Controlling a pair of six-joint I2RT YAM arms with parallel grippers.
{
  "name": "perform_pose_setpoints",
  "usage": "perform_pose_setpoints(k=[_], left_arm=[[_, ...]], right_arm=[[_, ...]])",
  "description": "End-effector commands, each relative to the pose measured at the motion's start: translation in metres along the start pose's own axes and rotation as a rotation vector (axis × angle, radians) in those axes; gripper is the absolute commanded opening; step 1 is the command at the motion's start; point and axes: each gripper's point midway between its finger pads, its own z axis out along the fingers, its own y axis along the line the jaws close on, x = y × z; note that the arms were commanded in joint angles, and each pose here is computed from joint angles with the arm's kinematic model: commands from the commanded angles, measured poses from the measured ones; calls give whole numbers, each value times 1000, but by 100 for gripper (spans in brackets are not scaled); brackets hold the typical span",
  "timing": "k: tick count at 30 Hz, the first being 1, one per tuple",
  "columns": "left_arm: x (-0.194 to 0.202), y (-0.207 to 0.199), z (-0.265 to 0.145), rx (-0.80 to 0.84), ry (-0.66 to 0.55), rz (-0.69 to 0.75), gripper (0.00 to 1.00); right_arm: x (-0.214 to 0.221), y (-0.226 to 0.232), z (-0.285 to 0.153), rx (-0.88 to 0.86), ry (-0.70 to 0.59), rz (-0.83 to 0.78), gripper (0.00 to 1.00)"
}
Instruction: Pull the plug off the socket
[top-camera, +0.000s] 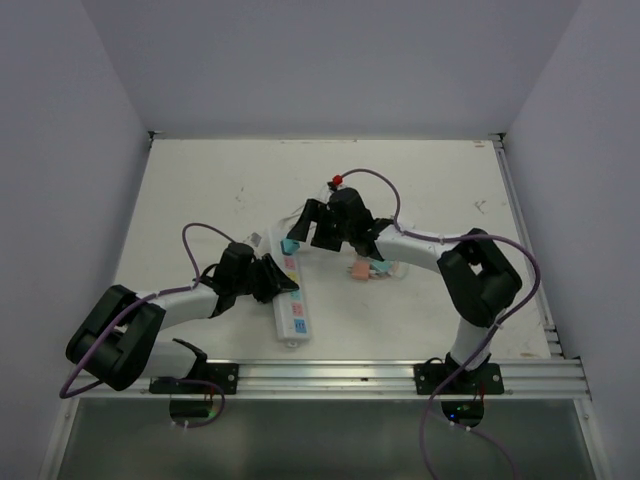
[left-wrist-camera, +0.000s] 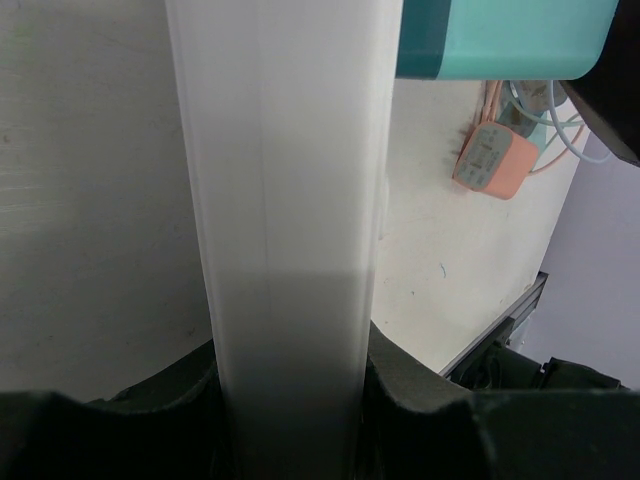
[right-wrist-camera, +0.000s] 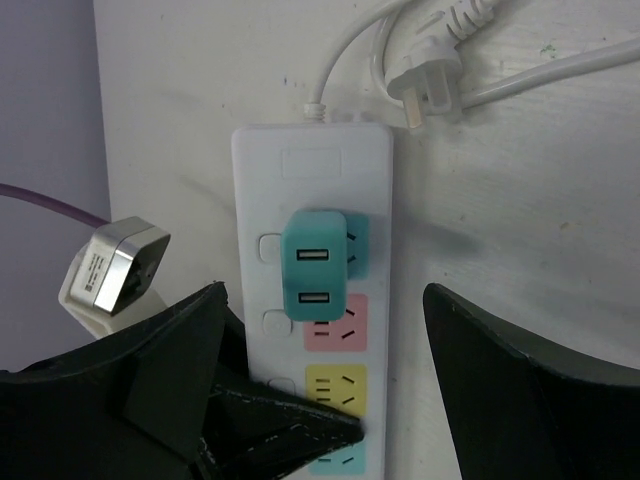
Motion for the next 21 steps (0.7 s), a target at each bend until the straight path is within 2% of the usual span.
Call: perform_pose_setpoints(k=[1,7,10,16,18,19,21], left_arm=[[6,17,0,-57,20,36,0],[6,18,0,-59,19,38,0],[6,19,-1,-67,21,36,0],[7,24,-1,-92,18,15,0],[7,25,-1,-99,16,6,0],[7,27,-1,-104,15,-5,0],[8,28,-1,-111,15,-22,0]], right_arm=[[-11,27,14,-73,-27,11,83],[6,27,32,-74,27,3,75],[17,27,36,-84,52,9,65],[25,25,35,-99,66,6,40],[25,25,32,-100,60,1,29],[26,22,31,-94,60,-4,20],[25,23,28,-92,54,-9,12]])
